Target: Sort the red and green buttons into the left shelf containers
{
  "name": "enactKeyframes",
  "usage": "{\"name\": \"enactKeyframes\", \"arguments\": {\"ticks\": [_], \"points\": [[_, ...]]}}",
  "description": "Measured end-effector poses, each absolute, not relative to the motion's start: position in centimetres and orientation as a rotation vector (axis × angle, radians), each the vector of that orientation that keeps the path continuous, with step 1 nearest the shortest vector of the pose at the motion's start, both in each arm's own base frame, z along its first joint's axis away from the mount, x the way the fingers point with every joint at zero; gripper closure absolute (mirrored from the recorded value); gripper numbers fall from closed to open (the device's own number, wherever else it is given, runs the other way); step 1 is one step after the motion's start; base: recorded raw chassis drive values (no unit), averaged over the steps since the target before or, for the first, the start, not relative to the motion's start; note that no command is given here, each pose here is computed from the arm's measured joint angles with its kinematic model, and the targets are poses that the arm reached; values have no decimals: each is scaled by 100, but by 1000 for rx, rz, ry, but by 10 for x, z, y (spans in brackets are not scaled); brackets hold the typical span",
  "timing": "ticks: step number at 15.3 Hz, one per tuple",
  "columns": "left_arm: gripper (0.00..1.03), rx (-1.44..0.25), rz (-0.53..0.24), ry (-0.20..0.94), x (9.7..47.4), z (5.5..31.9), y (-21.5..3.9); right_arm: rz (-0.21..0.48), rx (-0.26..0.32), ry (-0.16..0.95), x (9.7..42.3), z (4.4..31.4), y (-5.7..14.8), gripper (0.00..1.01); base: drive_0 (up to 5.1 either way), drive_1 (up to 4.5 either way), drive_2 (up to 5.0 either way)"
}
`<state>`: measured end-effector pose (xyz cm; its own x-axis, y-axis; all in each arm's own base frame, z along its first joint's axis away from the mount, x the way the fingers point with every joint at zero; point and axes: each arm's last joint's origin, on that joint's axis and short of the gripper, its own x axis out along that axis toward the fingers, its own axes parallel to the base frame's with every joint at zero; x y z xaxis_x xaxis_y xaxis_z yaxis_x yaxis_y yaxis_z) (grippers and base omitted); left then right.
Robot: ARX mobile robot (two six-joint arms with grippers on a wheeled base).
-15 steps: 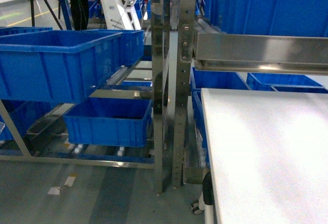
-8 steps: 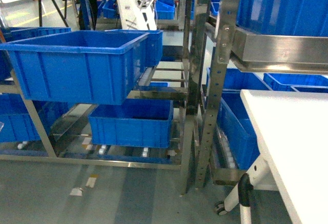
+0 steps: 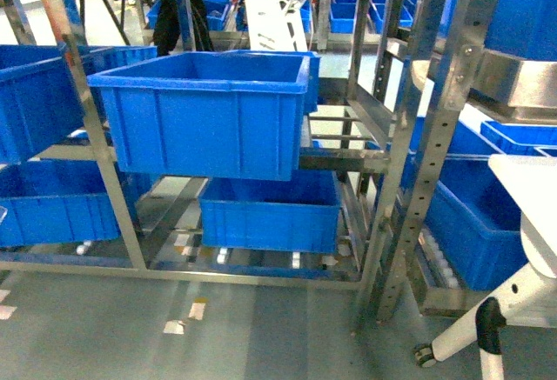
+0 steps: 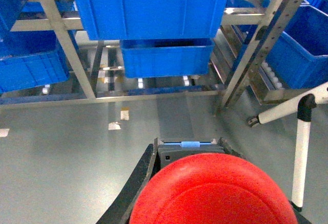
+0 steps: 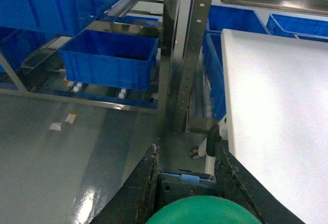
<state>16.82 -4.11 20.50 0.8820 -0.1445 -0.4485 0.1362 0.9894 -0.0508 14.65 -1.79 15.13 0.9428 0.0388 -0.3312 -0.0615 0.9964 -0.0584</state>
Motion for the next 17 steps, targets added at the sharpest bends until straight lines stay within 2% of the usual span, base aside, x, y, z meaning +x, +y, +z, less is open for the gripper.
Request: {"name": "enactKeyframes", "arguments": {"ticks": [17], "points": [[76, -19, -147, 467, 168, 205, -41, 51, -69, 331, 146, 152, -18, 72, -494, 251, 251]]}}
